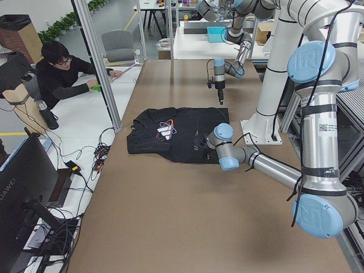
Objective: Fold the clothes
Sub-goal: 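Move both grippers to the hem corners nearest the robot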
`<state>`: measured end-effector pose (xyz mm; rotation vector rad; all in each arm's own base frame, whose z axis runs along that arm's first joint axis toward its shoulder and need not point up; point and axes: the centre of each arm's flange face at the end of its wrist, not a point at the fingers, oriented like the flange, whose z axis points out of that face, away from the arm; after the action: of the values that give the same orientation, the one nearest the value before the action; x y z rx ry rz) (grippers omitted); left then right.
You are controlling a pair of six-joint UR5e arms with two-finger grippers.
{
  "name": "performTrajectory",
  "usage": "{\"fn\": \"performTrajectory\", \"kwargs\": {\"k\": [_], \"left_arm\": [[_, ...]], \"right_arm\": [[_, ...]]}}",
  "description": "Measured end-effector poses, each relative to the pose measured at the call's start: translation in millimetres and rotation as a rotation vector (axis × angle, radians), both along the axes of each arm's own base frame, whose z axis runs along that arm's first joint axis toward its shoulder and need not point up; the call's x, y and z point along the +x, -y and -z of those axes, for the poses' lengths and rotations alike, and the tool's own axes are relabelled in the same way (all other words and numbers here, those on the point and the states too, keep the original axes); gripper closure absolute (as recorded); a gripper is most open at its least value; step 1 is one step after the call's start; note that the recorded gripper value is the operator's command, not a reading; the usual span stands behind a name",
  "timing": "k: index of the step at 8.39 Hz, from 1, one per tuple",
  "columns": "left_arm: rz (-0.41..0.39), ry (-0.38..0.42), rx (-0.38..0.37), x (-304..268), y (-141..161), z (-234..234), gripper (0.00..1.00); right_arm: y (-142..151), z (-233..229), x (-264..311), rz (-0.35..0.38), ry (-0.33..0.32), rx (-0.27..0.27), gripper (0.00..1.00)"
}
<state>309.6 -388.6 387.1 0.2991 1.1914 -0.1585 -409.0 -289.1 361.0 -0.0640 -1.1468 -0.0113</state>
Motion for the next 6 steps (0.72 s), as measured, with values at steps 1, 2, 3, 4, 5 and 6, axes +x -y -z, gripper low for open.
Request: {"fn": "performTrajectory", "kwargs": {"k": [1,2,3,4,5,6], "left_arm": [[0.006,0.009,0.002,-0.2,-4.7,-3.5,0.05],[0.009,0.017,0.002,1.9,-8.7,-6.1,0.06],[0.014,0.022,0.005,4.2,-10.8,-7.4,0.06],[0.015,0.027,0.007,7.6,-13.0,-8.6,0.05],[0.015,0.031,0.01,12.1,-15.8,-9.2,0.05],[0.016,0.035,0.016,17.6,-18.8,-9.2,0.06]], "right_arm": [[-8.4,-1.9,-6.1,-0.003,-0.005,-0.01,0.06],[-14.1,-5.0,-9.0,-0.001,-0.003,-0.014,0.06],[-19.5,-13.8,-10.2,0.005,0.004,-0.013,0.06],[-22.3,-25.6,-11.5,0.01,0.02,-0.007,0.06],[-23.3,-37.9,-14.4,0.014,0.041,0.0,0.06],[-26.0,-48.8,-19.1,0.021,0.058,0.007,0.07]]}}
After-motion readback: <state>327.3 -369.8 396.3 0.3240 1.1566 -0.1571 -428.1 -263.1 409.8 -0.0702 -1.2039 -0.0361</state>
